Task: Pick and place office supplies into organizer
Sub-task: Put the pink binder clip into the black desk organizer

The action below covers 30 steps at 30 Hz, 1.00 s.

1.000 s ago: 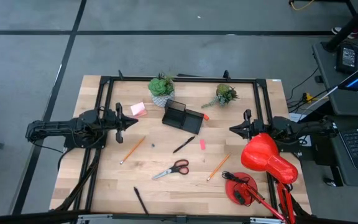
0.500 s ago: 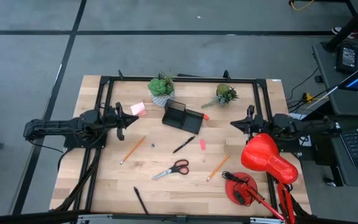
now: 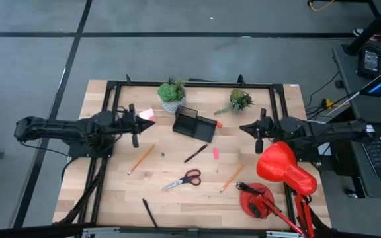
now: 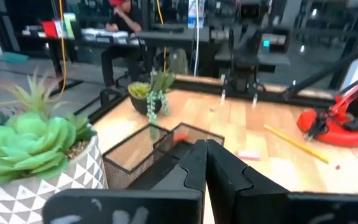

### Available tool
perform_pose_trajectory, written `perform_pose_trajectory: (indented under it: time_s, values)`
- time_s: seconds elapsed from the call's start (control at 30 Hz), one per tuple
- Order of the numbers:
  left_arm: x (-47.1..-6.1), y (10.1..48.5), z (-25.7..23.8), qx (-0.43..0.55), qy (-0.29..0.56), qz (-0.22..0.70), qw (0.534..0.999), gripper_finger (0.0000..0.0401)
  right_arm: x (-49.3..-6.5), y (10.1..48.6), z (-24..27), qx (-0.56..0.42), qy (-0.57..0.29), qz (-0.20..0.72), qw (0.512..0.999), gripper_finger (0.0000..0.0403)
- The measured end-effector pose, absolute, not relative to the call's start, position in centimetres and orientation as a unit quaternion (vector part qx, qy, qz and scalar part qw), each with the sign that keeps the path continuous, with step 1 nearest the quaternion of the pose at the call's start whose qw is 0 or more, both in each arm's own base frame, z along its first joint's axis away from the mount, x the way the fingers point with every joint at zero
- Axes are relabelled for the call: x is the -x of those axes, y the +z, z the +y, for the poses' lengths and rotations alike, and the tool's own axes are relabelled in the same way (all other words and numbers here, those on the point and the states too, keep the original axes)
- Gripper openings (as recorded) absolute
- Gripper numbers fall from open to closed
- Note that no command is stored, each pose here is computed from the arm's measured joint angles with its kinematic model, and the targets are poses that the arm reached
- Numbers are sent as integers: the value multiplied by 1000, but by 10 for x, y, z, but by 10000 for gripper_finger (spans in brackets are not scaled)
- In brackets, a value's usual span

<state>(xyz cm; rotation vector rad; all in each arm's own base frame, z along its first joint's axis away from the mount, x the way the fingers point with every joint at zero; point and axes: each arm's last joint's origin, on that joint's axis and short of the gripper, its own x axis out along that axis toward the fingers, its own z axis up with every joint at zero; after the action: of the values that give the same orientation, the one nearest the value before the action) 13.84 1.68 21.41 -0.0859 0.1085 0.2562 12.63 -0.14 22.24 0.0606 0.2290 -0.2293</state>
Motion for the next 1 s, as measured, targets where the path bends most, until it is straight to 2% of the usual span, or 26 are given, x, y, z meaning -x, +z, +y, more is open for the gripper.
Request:
perform_pose_trajectory:
  time_s: [0.3, 0.47, 1.0]
  values:
    - [-154, 207, 17, 2, 108, 112, 988, 4, -146, 245, -5, -15, -131, 189, 973, 5]
    - [-156, 205, 17, -1, 108, 121, 987, 5, -151, 246, -5, 47, -120, 201, 971, 5]
    - [-156, 205, 17, 3, 109, 120, 987, 4, -152, 242, -5, 20, -126, 217, 968, 29]
